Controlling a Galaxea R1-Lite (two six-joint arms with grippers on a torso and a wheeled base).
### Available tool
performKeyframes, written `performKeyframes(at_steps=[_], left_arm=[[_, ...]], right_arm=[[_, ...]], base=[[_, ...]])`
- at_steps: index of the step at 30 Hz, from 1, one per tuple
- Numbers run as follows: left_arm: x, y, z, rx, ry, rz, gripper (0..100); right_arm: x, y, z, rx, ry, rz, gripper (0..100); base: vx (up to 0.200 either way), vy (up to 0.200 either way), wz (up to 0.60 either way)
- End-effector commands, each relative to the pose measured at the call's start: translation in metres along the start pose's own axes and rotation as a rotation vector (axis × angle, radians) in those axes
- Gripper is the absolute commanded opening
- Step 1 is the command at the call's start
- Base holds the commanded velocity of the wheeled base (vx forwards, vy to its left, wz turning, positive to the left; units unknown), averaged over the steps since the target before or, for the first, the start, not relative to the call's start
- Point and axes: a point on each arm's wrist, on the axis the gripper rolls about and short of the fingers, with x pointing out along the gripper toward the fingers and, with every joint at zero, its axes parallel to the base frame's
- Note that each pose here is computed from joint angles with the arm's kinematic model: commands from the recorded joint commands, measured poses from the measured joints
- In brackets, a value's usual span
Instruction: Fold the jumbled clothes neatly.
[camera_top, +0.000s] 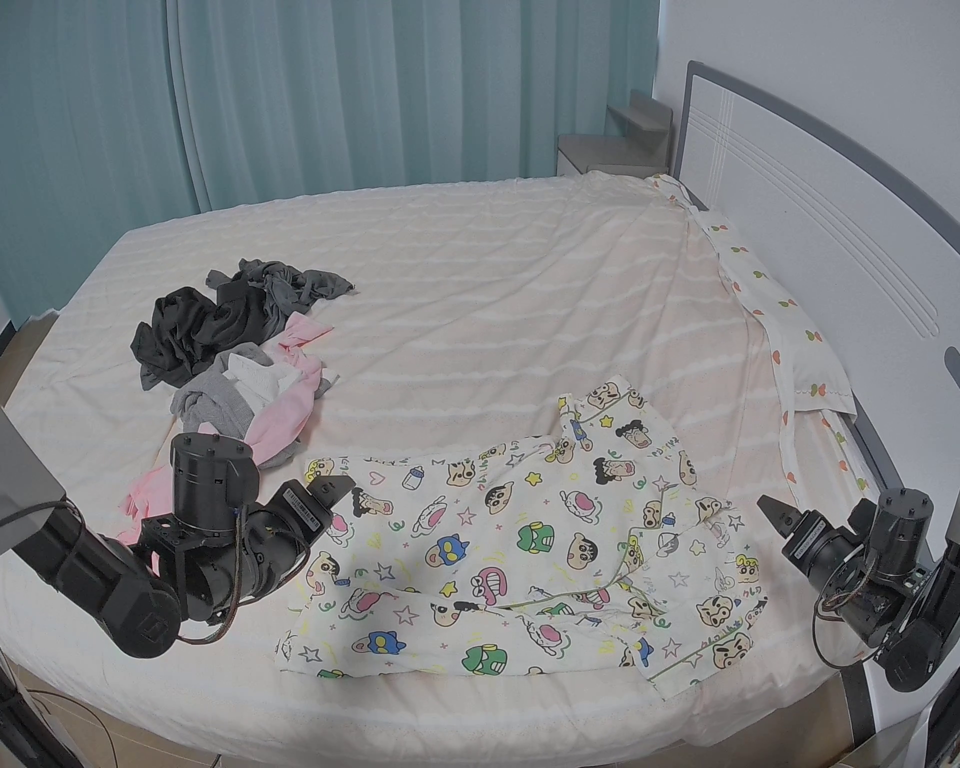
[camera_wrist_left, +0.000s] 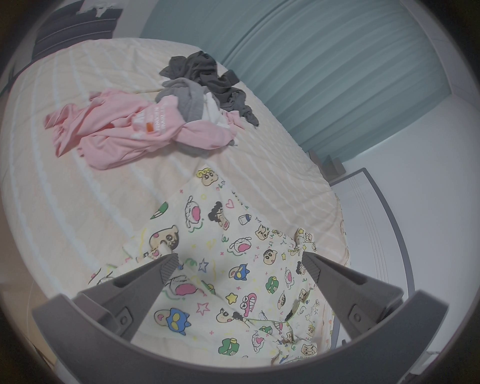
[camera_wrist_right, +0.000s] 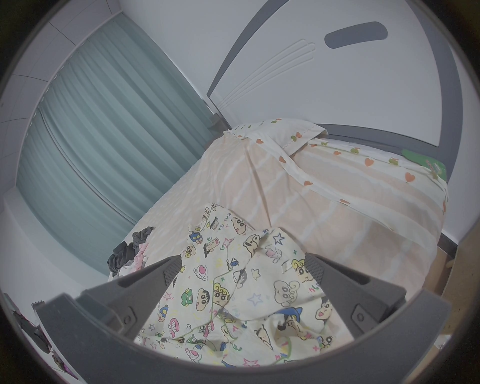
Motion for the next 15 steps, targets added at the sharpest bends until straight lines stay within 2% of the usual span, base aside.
performKeyframes(at_steps=[1,4,5,8,12,13,15], left_arm=[[0.009,-0.001,0.002,0.02,-0.008,0.003,100],[0.016,-0.002,0.006,0.028,-0.021,0.007,100],[0.028,-0.005,0.017,0.052,-0.051,0.007,100],[0.044,-0.005,0.028,0.116,-0.069,0.029,100],[0.065,-0.001,0.04,0.197,-0.069,0.079,100],[0.081,0.001,0.05,0.244,-0.058,0.107,100],[0.093,-0.001,0.059,0.28,-0.033,0.105,100]], right_arm=[[-0.001,0.004,0.004,0.004,-0.022,0.028,100],[-0.002,0.005,0.003,0.003,-0.022,0.031,100],[-0.001,0.008,0.004,0.002,-0.025,0.048,100],[0.001,0.014,0.007,0.006,-0.037,0.081,100],[0.0,0.017,0.004,-0.006,-0.023,0.098,100],[0.0,0.015,0.001,-0.008,-0.009,0.092,100],[0.0,0.014,0.0,-0.003,-0.001,0.087,100]], base=[[0.0,0.0,0.0],[0.0,0.0,0.0],[0.0,0.0,0.0],[0.0,0.0,0.0],[0.0,0.0,0.0],[0.0,0.0,0.0],[0.0,0.0,0.0]])
